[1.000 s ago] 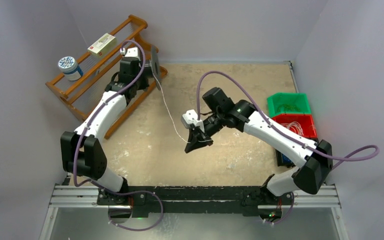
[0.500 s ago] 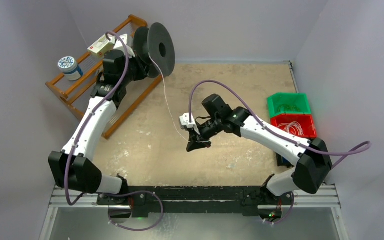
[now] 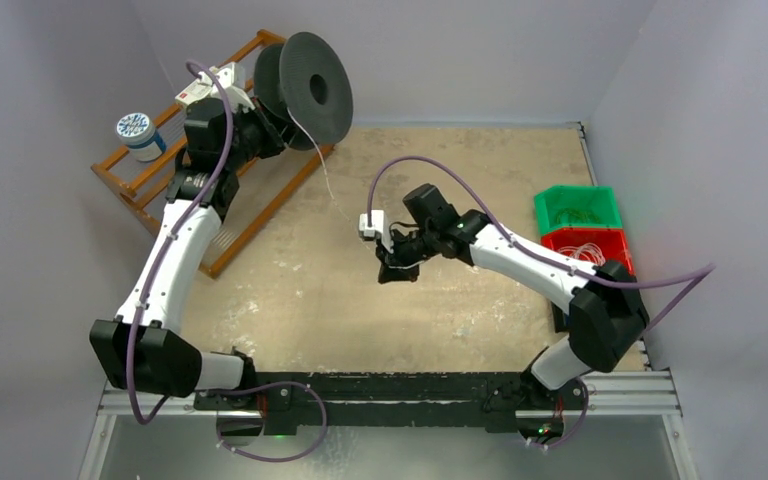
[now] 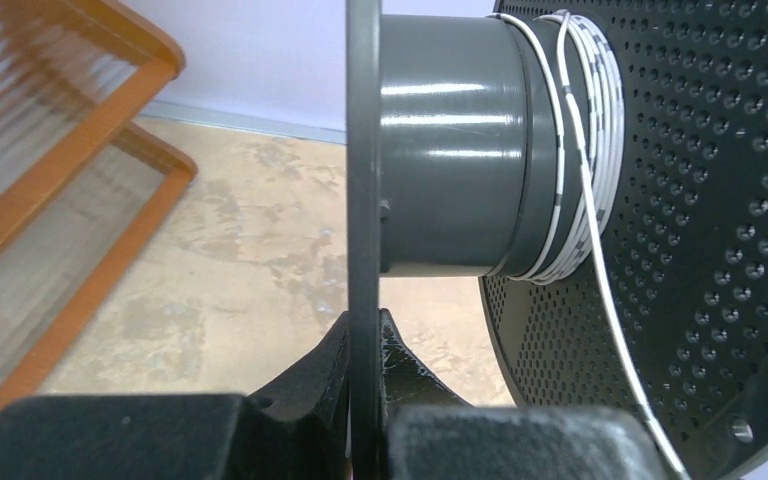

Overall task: Wrap the cables
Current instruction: Wrap the cable around the cable reel.

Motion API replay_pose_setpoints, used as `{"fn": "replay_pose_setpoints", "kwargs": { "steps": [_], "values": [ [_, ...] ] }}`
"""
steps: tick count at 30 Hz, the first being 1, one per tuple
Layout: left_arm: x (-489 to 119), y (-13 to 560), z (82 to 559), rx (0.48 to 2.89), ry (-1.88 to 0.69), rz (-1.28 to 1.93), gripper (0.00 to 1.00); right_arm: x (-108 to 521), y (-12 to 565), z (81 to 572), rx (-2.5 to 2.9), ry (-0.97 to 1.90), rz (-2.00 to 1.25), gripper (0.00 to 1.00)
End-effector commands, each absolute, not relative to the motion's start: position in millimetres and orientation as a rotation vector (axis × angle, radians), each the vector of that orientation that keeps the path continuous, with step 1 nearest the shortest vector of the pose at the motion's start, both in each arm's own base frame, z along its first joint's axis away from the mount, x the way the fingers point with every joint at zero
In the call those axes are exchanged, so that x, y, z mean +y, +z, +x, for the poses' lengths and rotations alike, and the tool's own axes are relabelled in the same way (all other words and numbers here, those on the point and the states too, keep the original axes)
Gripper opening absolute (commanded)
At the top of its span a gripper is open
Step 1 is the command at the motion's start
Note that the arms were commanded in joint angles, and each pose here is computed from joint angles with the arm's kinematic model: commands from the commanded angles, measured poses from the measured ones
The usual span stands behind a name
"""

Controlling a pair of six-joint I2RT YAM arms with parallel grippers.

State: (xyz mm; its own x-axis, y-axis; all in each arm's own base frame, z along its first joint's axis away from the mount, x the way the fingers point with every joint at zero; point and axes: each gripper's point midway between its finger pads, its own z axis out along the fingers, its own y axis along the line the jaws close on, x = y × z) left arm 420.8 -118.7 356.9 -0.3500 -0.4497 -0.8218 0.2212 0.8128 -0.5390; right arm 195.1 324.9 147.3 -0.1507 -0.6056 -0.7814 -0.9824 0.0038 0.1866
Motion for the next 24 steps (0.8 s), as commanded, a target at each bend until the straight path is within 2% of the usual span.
{"fn": "replay_pose_setpoints", "kwargs": {
  "steps": [1,4,8,10,17,24],
  "values": [
    [-130.9,436.8,395.2,1.572,-0.847,-0.072,0.00,310.0,125.1,230.4,1.959,0.904,-1.496,0.00],
    [-128.6,444.1,392.7,1.557,-0.848,-0.091,0.00,300.6,110.6,241.3,2.023,0.861,-1.472,0.00],
    [-97.9,446.1,404.9,1.557,-0.686,-0.234,0.00,298.7,114.0,241.1,1.988,0.823,-1.487,0.00],
    [-97.3,448.8,406.0,1.549,-0.689,-0.219,0.00,294.7,114.7,247.6,2.031,0.779,-1.428,0.00],
    [-140.2,443.4,375.9,1.574,-0.903,0.045,0.00,240.2,117.8,322.0,2.193,0.659,-1.051,0.00],
    [-159.8,423.7,341.8,1.610,-0.976,0.264,0.00,213.4,148.8,354.6,2.153,0.677,-0.940,0.00]
  ]
}}
